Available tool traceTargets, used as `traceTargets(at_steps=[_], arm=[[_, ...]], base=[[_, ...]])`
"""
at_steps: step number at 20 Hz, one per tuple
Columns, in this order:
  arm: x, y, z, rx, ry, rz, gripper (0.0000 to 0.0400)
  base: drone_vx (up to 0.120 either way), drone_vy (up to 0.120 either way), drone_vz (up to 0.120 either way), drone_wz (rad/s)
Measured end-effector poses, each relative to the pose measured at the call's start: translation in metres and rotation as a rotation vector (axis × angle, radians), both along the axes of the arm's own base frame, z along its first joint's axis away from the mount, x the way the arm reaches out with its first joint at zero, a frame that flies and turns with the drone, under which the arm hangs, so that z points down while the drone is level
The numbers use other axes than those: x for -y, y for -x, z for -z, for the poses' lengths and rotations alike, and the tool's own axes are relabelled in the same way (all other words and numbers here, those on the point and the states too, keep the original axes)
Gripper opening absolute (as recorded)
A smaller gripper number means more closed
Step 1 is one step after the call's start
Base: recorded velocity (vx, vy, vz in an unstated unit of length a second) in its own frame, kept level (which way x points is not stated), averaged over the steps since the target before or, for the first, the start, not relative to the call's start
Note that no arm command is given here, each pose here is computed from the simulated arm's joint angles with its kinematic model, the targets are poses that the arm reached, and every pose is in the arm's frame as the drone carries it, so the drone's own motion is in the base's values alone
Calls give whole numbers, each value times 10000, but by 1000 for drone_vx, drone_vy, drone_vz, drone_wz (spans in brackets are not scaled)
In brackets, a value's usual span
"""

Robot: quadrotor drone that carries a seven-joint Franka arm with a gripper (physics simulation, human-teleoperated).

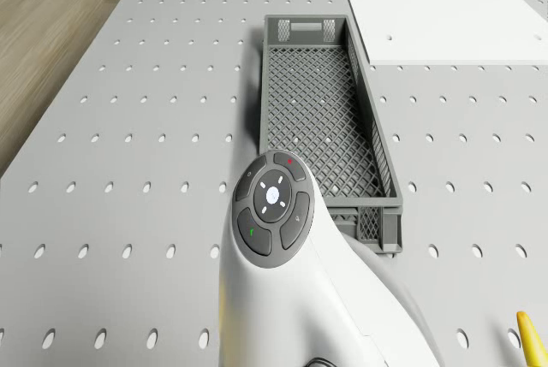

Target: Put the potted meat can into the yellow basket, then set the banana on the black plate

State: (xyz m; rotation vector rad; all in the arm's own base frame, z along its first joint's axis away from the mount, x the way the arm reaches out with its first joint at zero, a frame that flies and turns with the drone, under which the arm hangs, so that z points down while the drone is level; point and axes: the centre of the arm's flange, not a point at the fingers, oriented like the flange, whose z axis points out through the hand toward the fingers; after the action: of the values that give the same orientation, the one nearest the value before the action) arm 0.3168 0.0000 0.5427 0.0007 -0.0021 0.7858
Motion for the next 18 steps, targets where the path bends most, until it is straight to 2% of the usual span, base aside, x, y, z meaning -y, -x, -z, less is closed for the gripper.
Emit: traceTargets(at_steps=[18], arm=[[0,0,0,0,0,0,400]], base=[[0,-120,0,0]])
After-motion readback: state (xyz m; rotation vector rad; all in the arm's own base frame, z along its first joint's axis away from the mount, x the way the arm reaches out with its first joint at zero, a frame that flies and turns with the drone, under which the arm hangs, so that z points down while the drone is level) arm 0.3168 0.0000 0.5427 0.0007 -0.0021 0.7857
